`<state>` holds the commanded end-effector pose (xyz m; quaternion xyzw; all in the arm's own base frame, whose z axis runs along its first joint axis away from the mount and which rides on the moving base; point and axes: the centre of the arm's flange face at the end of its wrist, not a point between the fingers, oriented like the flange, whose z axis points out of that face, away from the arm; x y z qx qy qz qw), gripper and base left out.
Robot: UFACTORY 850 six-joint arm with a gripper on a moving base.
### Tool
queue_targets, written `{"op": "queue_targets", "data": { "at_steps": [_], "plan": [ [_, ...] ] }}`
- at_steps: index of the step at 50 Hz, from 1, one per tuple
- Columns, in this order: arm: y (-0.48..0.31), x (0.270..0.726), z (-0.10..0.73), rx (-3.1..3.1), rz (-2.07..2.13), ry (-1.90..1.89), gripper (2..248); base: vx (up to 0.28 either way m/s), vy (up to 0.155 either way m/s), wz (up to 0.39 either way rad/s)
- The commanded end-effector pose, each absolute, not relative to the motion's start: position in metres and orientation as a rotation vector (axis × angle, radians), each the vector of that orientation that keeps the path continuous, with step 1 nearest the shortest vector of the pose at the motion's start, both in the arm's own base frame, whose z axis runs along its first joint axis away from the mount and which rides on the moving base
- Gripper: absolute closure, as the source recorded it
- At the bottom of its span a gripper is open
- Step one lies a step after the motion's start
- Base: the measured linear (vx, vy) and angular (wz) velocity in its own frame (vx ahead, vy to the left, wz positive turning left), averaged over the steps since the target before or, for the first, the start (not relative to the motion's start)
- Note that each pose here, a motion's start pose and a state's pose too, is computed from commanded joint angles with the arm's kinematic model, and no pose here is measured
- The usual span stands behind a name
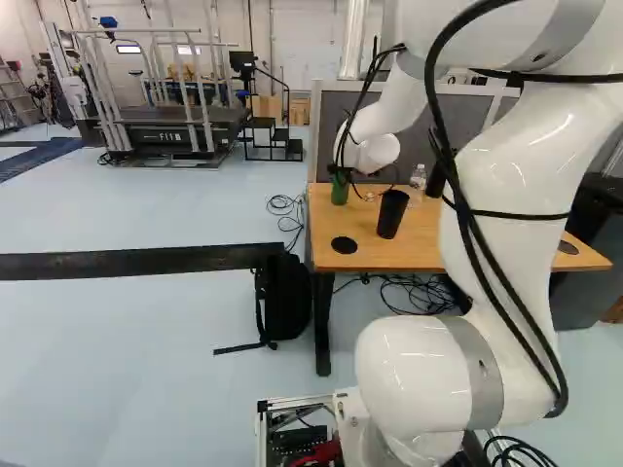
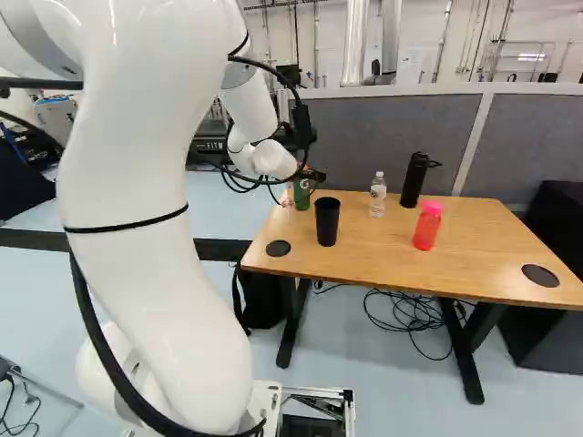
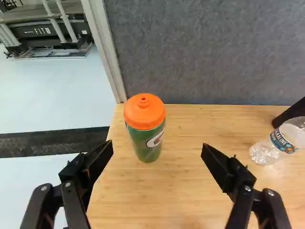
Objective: Pick up the green bottle from the table
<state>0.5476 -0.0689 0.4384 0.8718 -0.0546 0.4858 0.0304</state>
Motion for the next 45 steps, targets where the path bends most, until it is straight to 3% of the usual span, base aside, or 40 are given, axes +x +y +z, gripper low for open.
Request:
{"op": "queue_targets", "data": {
  "at_steps": [29,45],
  "plan": [
    [-0.071,0.606,0.412,2.698,1.488,-0.156,3,0.000,0.000,0.000],
    [-0.068,0.615,0.393,2.722,1.454,-0.150,3,0.000,0.000,0.000]
  ]
}}
